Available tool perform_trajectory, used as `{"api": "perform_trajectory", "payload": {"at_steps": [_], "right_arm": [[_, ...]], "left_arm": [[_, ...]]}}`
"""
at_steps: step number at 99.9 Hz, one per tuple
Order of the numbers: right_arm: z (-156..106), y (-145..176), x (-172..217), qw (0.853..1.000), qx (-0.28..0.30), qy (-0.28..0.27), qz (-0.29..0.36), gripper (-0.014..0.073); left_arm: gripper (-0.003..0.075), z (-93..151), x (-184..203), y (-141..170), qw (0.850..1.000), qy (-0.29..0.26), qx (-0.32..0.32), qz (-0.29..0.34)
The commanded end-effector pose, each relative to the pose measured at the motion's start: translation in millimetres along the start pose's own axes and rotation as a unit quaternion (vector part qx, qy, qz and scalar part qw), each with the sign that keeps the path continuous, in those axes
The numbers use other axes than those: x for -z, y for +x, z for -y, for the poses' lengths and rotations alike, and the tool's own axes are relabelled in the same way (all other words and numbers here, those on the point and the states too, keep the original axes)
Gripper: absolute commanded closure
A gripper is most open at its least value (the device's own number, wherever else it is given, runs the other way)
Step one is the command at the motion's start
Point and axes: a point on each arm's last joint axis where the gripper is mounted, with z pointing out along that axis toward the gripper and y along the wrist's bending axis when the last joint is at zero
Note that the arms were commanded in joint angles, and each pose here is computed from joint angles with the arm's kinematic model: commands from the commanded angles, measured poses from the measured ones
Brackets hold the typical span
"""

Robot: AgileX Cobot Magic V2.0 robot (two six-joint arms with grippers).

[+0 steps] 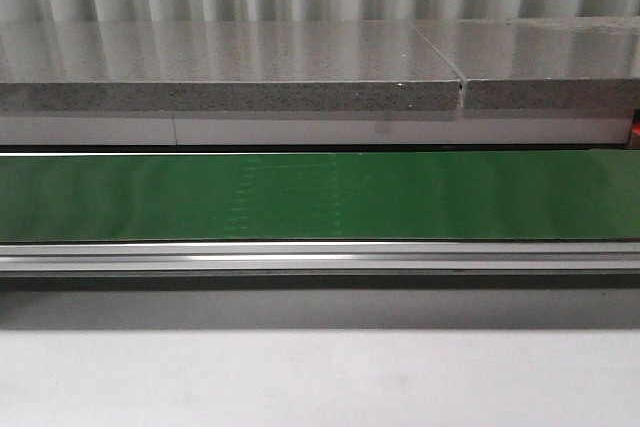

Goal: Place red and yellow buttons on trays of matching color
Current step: 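Grasp the red push-button with the left gripper and lift it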

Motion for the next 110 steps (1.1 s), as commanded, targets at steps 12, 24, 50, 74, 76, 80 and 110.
{"api": "perform_trajectory", "payload": {"at_steps": [12,24,50,74,76,80,110], "right_arm": [[-0.2,-10.5,6.8,0.999,0.005,0.003,0.041,0.0662],[-0.2,-10.5,6.8,0.999,0.005,0.003,0.041,0.0662],[-0.2,-10.5,6.8,0.999,0.005,0.003,0.041,0.0662],[-0.2,-10.5,6.8,0.999,0.005,0.003,0.041,0.0662],[-0.2,-10.5,6.8,0.999,0.005,0.003,0.041,0.0662],[-0.2,-10.5,6.8,0.999,0.005,0.003,0.041,0.0662],[-0.2,-10.5,6.8,0.999,0.005,0.003,0.041,0.0662]], "left_arm": [[0.074,27.4,14.1,-11.3,0.998,0.047,-0.037,0.033],[0.074,31.6,2.7,-8.5,0.998,0.048,-0.039,0.014],[0.074,34.4,-31.7,-0.8,0.998,0.036,-0.039,-0.036],[0.0736,34.3,-40.8,3.2,0.997,0.029,-0.043,-0.057],[0.0734,34.3,-40.5,2.9,0.997,0.029,-0.047,-0.058],[0.0716,34.2,-40.4,3.1,0.996,0.029,-0.054,-0.059],[0.0213,41.9,-36.4,1.3,0.993,0.068,-0.074,-0.069]]}}
